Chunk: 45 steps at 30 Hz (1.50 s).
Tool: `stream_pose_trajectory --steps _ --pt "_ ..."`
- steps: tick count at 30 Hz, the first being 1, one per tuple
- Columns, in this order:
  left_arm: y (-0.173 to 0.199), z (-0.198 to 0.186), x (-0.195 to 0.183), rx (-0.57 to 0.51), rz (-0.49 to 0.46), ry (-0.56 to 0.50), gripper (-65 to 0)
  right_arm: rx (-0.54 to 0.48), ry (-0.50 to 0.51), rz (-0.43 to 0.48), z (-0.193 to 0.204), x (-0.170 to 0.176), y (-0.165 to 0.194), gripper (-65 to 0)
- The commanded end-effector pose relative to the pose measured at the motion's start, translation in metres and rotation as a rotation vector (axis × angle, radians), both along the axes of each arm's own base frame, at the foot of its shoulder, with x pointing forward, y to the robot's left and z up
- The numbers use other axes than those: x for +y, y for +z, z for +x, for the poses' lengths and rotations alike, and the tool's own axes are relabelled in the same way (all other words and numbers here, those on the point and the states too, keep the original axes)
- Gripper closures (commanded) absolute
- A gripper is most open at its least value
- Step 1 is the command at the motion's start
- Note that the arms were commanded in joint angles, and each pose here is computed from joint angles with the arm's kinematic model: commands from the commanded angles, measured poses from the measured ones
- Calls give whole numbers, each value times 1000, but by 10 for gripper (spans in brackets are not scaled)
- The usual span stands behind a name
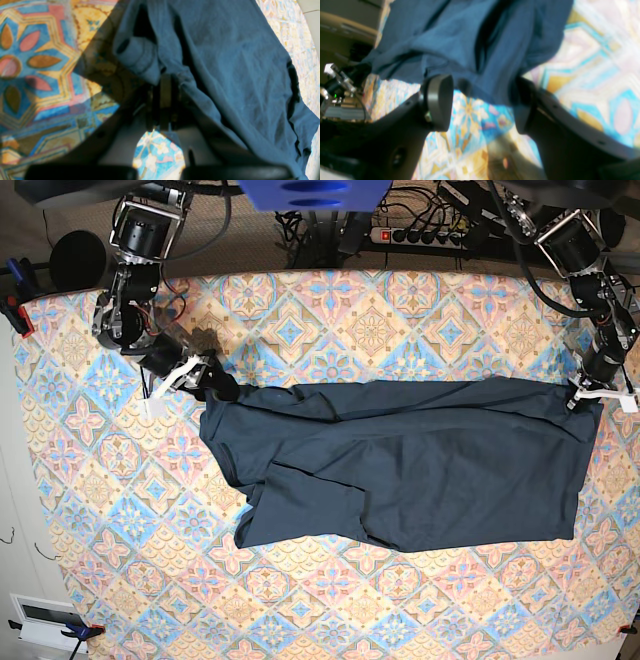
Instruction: Layout the t-shirt on the table in an organized manner, then fold the t-shirt properly
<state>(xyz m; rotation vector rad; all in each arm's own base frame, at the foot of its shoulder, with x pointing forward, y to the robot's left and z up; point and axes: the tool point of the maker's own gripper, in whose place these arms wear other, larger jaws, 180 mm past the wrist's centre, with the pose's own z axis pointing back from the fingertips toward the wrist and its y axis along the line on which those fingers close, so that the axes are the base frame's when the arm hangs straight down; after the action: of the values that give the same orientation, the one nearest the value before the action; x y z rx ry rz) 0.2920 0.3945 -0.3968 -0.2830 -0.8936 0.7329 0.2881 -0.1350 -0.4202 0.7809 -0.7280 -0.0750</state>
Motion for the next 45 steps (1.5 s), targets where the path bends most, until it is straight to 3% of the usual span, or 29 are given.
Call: stream_pose_trajectory --steps 1,6,12,16,22,25,38,45 --pt "19 7 13 -46 40 4 0 -9 6 -23 6 -3 4 -330" --pt "18 4 13 -41 42 2 0 -6 4 -22 6 -4 3 0" --pt "17 4 12 -39 39 2 0 -15 0 -25 6 -6 6 -6" --pt "14 -2 14 -24 45 -1 0 -78 3 -34 14 -6 25 -6" --pt "31 -13 9 -31 131 -53 0 -120 4 -12 -3 -4 41 -7" --pt "28 -21 10 -12 140 -58 0 -112 1 -12 -14 -6 40 -7" --pt "5 -67 18 110 161 -72 0 29 -173 -36 -76 -70 16 -7" --pt "-5 -93 5 158 168 -102 0 51 -167 -71 -96 -73 17 -7"
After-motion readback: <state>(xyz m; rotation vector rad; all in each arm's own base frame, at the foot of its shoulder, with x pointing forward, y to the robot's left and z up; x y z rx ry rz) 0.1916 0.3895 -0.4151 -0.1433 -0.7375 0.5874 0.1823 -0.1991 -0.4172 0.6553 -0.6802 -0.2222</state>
